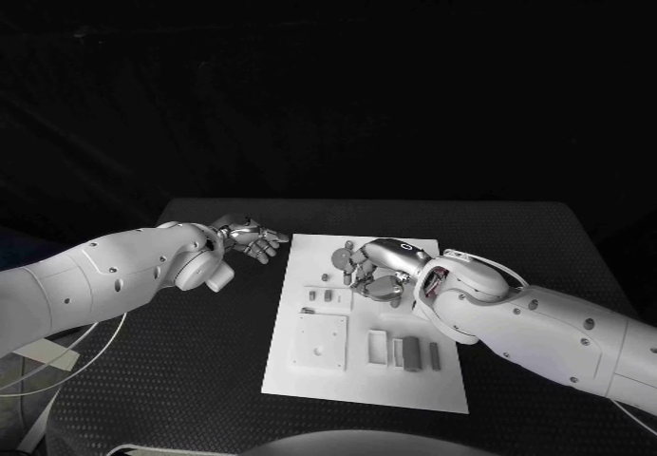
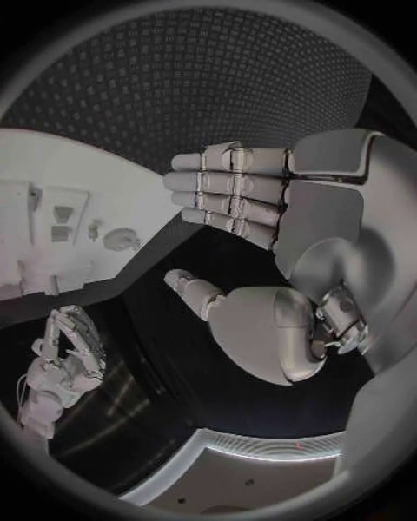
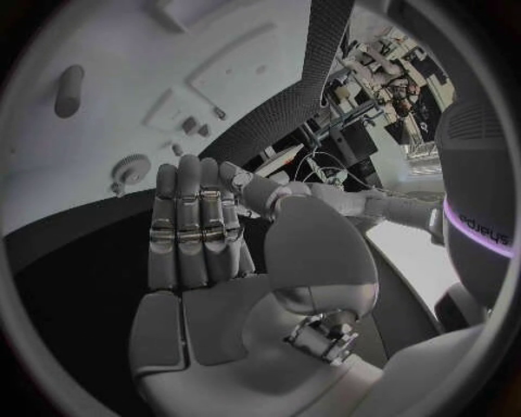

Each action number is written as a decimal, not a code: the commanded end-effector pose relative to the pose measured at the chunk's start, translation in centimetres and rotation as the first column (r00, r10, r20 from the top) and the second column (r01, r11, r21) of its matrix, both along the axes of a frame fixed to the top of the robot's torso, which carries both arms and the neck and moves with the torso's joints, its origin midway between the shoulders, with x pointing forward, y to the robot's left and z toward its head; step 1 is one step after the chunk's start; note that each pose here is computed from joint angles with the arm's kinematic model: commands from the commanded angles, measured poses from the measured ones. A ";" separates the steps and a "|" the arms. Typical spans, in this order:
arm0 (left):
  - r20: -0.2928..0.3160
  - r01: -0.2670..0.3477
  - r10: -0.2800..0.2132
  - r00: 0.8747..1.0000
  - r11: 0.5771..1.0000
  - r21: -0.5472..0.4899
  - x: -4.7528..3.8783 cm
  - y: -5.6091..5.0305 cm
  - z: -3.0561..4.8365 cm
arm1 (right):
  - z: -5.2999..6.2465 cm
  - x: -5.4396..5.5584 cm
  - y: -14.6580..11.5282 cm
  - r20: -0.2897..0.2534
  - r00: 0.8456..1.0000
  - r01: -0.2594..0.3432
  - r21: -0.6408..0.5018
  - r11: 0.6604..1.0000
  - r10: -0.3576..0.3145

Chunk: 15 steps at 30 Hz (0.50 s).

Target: Assemble the parts on the task board

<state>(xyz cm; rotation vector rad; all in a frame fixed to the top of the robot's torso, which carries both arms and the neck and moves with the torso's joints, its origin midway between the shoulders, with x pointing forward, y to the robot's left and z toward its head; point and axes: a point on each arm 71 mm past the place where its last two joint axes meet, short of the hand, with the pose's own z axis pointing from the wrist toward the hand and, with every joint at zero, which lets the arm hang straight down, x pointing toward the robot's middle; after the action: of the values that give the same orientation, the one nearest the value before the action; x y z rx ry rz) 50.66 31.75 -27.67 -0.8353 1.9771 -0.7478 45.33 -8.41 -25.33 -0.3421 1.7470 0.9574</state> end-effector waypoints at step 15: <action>-0.118 0.204 -0.168 0.979 0.849 0.487 -2.61 -3.0 -0.80 | 0.1 0.8 -0.8 0.028 0.999 0.046 0.003 0.999 -0.046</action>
<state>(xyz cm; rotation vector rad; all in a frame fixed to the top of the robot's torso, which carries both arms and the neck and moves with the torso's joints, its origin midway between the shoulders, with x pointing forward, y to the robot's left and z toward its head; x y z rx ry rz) 48.08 28.85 -28.48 -0.4938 2.1799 -0.4363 46.05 -9.12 -25.28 -0.3148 1.7346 0.9260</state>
